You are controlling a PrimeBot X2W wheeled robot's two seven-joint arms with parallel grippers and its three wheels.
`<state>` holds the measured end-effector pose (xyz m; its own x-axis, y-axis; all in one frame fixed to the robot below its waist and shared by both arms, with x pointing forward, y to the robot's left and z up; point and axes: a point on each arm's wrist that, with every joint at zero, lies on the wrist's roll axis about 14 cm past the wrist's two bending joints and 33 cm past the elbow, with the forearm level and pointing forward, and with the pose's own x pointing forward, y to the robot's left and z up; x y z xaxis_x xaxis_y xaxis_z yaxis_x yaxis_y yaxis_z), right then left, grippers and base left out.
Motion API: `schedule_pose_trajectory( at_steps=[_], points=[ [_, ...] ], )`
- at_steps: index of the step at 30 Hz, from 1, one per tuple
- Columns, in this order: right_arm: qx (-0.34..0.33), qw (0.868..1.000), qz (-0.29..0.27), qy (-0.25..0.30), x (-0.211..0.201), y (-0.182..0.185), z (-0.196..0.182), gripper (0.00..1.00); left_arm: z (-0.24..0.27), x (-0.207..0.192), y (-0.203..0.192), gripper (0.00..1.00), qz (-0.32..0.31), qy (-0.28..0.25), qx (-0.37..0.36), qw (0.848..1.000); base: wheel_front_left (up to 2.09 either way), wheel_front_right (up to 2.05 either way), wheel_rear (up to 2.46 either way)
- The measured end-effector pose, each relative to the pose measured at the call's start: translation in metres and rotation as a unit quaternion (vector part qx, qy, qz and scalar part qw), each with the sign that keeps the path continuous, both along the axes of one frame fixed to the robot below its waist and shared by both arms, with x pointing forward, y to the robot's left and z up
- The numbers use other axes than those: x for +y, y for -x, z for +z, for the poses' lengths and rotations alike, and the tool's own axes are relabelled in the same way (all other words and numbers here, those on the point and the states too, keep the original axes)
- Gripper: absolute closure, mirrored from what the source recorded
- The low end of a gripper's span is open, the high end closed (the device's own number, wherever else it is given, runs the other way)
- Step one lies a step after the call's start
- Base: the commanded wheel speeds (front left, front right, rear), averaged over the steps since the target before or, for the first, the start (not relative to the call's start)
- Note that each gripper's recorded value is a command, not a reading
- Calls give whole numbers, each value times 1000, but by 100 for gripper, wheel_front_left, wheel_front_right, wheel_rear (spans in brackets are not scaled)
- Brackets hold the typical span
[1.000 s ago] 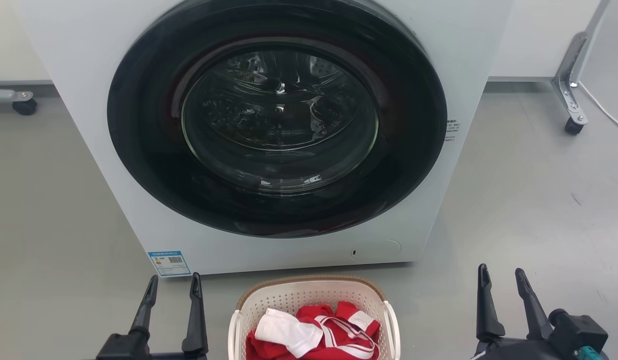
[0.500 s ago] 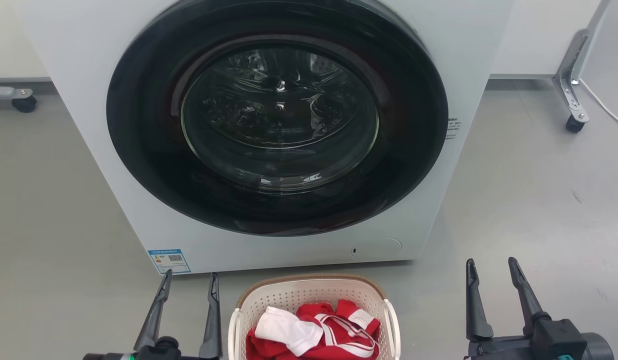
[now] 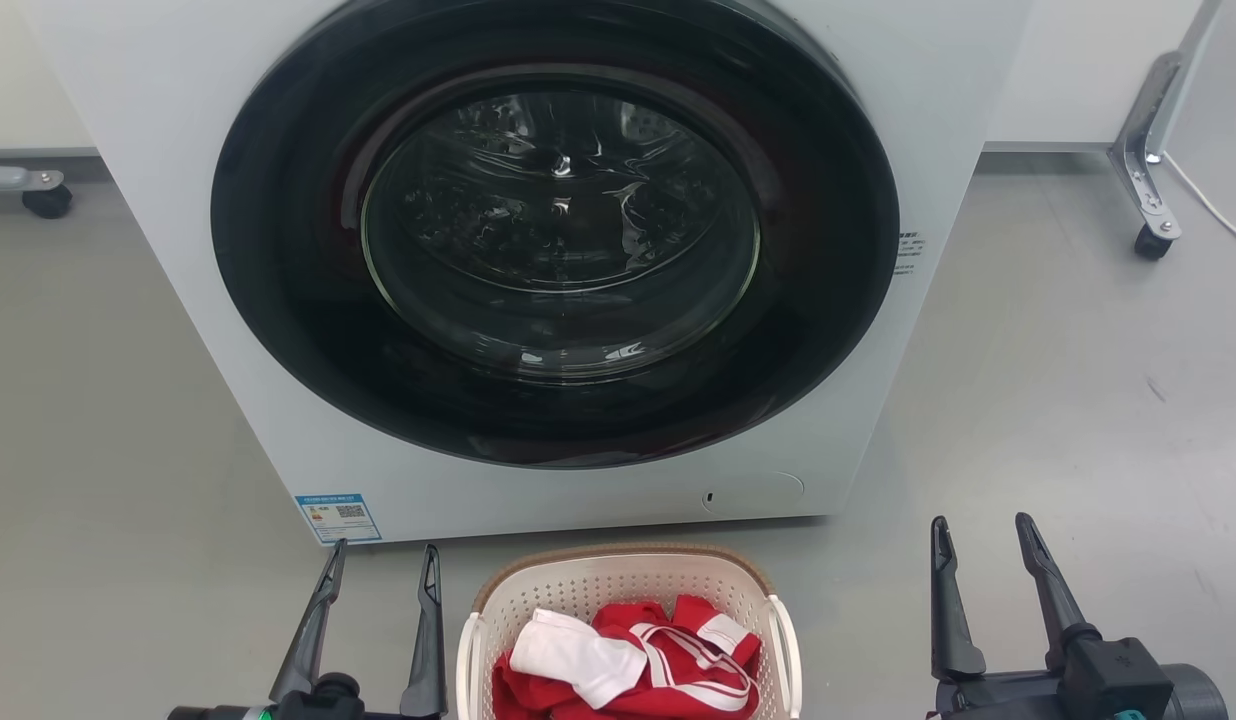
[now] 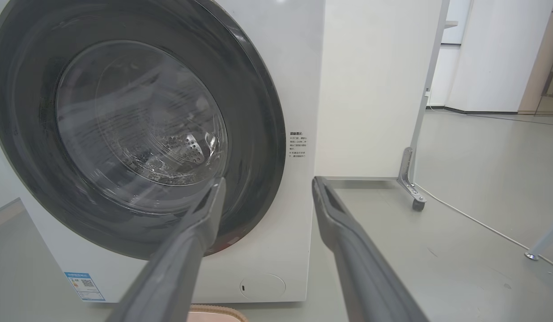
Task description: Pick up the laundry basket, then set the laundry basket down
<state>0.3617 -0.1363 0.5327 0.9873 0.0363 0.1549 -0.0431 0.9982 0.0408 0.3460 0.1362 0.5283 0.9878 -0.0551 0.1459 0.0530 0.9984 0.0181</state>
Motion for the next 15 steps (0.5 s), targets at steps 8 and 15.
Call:
schedule_pose_trajectory(
  at_steps=[8,15],
  points=[
    [2,1000,0,-2,0,-1,-1,0,-2,0,-1,0,0,1,3,1000,0,0,0],
    [5,1000,-1,-6,0,-2,-3,0,-4,0,-1,0,0,1,6,1000,0,0,0]
  ],
)
